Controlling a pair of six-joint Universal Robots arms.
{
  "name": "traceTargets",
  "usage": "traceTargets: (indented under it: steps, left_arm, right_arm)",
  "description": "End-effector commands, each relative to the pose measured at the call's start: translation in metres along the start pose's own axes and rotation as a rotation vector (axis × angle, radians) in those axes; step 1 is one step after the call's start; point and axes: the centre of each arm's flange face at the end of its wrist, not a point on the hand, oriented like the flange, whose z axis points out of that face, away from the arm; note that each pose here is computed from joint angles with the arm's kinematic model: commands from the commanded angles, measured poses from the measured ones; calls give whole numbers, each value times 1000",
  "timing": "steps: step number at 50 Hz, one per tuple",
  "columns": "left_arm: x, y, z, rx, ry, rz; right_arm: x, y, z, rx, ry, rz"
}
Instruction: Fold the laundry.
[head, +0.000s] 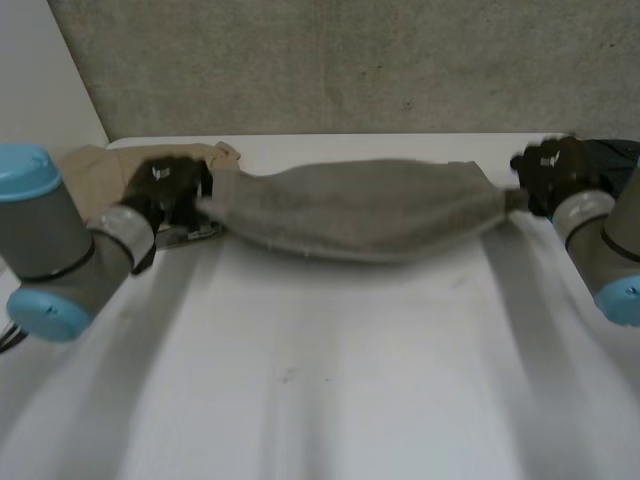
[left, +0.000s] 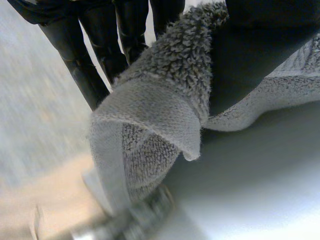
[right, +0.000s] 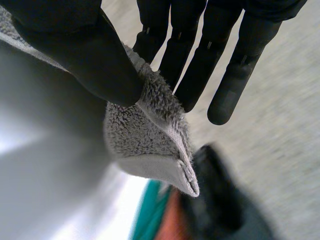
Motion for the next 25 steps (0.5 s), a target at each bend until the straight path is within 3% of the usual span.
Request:
traceTargets:
  steps: [1,7,14,21,25]
  left_arm:
    - [12,25,-73,-326,59,0]
    - [21,28,-135,-538,164,10]
    - [25,21,-171,-656,289,75]
    - [5,22,-131,-568,258,157]
    - [-4,26,-97,-520,189,129]
  right_arm:
    - [-5,22,-54,-283,-200,-79]
    - [11,26,-116,-480,-361,-229]
    - [13,22,-143,-455,-433,-340]
    - [0,17,-115,-377,-378,-321]
    - [-11,19,-76,-342,-266,-237]
